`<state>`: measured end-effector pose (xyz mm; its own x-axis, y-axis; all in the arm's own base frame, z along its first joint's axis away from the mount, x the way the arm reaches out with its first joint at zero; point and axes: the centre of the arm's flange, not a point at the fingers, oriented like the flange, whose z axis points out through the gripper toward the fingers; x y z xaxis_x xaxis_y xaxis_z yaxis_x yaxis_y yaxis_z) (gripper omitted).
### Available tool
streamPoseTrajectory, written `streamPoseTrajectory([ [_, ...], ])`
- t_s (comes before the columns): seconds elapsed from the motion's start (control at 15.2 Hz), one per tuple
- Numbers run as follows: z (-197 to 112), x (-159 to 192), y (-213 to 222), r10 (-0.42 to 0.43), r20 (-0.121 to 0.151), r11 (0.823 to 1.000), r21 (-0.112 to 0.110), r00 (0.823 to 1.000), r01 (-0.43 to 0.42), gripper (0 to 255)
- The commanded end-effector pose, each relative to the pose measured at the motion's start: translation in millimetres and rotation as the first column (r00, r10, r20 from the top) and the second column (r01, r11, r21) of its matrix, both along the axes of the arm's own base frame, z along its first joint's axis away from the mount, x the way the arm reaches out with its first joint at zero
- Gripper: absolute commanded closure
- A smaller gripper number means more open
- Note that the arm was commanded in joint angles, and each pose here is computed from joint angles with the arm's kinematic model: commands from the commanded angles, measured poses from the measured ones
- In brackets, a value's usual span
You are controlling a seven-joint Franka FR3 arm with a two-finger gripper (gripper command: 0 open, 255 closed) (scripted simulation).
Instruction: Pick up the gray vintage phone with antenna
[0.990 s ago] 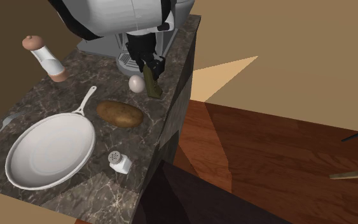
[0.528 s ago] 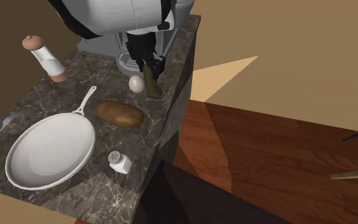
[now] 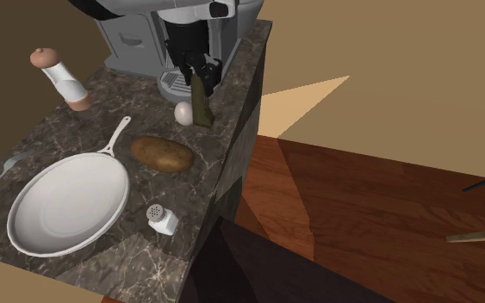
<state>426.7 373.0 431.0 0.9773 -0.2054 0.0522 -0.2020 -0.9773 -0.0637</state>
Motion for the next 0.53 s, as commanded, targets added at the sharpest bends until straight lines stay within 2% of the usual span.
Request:
streamPoseTrajectory([
  [0.0, 11, 1, 0, 0.0, 0.0, 1.0, 0.0, 1.0, 0.0, 255],
  [0.33, 37, 1, 0, 0.0, 0.0, 1.0, 0.0, 1.0, 0.0, 255],
  [0.46, 38, 1, 0, 0.0, 0.0, 1.0, 0.0, 1.0, 0.0, 255],
])
